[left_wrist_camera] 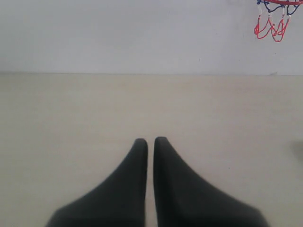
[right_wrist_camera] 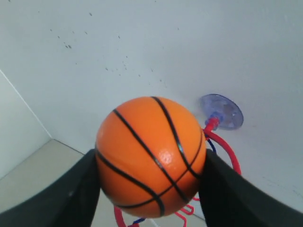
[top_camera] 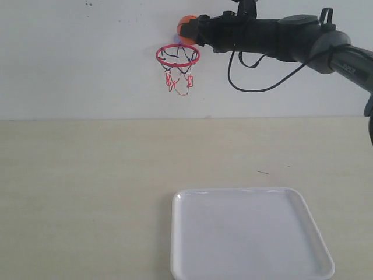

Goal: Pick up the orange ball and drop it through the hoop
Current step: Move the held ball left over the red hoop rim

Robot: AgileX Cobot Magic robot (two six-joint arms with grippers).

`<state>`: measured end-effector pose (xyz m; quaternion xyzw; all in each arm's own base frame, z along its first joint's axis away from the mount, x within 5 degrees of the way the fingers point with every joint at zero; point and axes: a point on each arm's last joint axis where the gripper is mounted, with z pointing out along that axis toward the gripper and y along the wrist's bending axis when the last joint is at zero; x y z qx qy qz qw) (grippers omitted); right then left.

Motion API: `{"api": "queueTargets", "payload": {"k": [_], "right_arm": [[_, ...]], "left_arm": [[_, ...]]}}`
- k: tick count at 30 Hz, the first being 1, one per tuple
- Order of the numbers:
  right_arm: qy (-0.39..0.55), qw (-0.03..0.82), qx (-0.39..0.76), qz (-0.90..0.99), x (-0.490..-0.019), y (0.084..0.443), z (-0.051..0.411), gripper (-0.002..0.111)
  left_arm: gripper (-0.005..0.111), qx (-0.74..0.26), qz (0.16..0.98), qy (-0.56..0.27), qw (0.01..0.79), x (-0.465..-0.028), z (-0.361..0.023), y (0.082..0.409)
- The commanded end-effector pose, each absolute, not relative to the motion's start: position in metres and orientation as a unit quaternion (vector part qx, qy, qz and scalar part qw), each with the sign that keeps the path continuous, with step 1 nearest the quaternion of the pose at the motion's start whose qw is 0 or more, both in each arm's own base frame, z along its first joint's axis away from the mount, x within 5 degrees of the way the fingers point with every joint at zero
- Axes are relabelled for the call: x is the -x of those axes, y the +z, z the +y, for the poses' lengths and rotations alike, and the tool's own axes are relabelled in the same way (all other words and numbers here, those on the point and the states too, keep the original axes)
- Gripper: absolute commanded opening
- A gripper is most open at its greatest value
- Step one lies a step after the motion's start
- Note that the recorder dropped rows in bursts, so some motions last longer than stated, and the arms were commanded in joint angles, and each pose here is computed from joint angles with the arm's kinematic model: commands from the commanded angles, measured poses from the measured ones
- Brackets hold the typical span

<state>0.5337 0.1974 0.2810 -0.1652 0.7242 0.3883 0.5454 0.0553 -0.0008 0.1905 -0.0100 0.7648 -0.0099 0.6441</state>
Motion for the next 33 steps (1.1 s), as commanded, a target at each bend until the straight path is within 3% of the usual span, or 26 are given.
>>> {"api": "queueTargets", "payload": {"k": [1, 12, 33], "right_arm": [[0.358, 0.576, 0.161, 0.717, -0.534, 0.286, 0.205, 0.0], [0.371, 0.573, 0.232, 0.693, -0.529, 0.275, 0.217, 0.0], [0.338, 0.614, 0.216, 0.68, -0.535, 0.279, 0.212, 0.0]], "left_arm": [[0.004, 0.012, 0.763, -0.011, 0.646, -0.055, -0.001, 0.19], [0.004, 0.012, 0.763, -0.011, 0.646, -0.055, -0.001, 0.19], [0.004, 0.012, 0.763, -0.011, 0.646, -0.055, -0.001, 0.19]]}}
